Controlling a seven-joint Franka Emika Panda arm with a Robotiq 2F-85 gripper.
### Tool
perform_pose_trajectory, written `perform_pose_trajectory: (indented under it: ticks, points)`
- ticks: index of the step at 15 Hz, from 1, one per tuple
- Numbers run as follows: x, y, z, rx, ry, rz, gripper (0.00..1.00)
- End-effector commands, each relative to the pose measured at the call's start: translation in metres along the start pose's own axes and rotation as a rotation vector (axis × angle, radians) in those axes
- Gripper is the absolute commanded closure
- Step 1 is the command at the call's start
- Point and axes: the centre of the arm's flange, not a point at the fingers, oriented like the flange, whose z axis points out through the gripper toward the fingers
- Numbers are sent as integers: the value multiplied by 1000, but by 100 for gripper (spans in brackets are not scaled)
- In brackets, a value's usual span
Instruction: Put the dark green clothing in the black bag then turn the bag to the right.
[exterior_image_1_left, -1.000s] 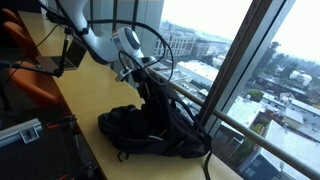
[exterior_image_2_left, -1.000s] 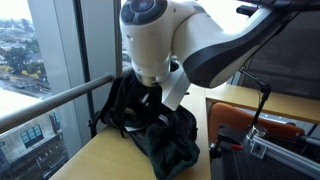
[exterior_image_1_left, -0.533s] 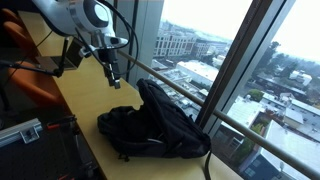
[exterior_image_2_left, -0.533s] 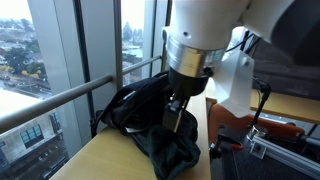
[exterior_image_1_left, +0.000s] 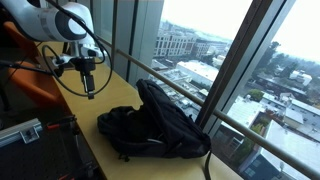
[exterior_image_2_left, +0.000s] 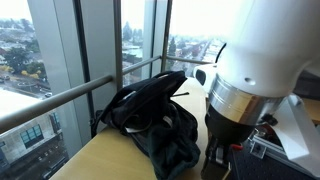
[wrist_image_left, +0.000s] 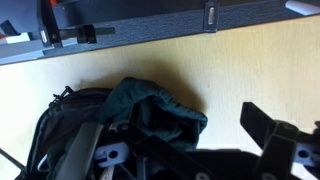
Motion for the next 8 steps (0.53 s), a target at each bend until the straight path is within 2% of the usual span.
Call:
perform_pose_trajectory:
  ticks: [1, 8]
  points:
    - [0, -6, 31, 11, 49, -60, 0]
    - [25, -11, 102, -25, 63, -206, 0]
